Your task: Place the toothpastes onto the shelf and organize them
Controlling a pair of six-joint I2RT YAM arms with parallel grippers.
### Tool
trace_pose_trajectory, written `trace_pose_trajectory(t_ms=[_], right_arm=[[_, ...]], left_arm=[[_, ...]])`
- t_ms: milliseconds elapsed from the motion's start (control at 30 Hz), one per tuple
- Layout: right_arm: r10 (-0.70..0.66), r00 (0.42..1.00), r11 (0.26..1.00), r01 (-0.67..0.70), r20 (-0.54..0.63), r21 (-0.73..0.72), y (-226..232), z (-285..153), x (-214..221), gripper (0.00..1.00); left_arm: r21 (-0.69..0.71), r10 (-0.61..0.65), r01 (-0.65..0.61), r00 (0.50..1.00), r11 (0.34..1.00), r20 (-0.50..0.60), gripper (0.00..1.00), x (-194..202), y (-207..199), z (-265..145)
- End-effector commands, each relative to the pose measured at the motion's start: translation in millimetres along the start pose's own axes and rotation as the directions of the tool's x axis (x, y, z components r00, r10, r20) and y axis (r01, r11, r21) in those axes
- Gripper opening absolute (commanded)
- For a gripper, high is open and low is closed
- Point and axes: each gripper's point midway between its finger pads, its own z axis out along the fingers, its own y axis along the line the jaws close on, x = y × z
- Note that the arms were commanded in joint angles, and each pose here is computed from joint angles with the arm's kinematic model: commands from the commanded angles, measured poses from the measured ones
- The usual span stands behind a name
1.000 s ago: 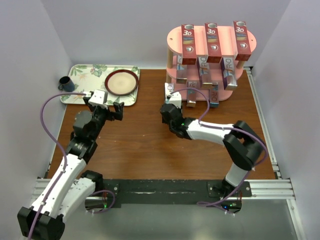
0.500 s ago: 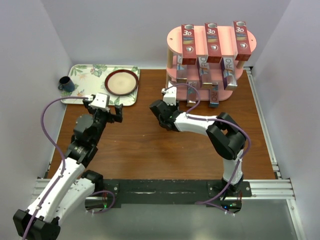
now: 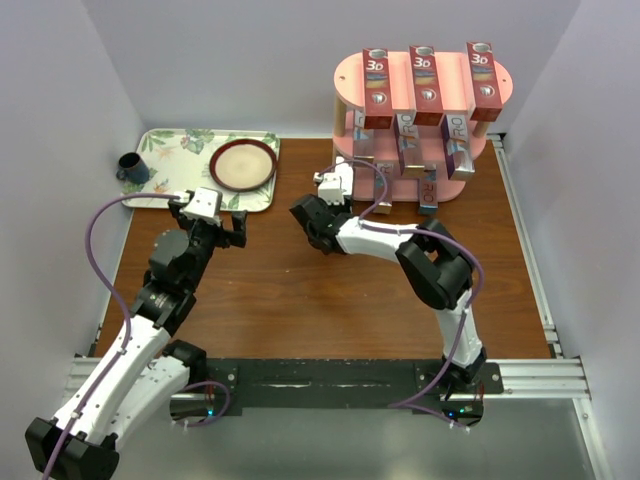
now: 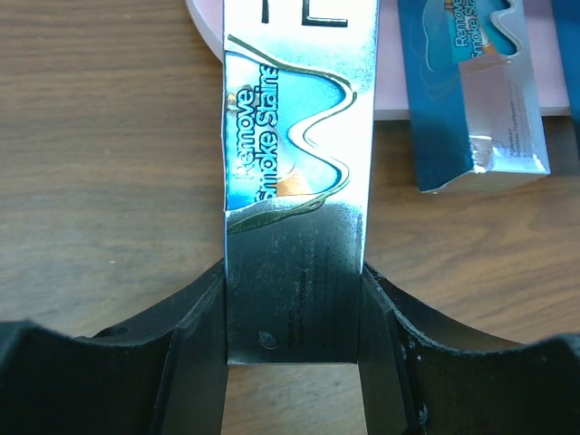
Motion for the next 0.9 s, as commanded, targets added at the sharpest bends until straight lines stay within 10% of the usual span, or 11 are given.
trace_pose_trajectory(t_ms=[0,867], right_arm=[[0.036,0.996,0.995,-0.044,0.084,0.094,-14.8,5.8,-42.7,0.4],[-0.02,0.995,0.993,0.009,0.098,0.12,-5.9,51.0,-68.0,0.61]], left_arm=[[-0.014,0.016,-0.016,0.999,1.0,0.032,1.0,-8.2,2.8,-0.6],[0.0,0.016,-0.016,1.0,1.0,0.023,1.0,-5.1,0.3,0.1]])
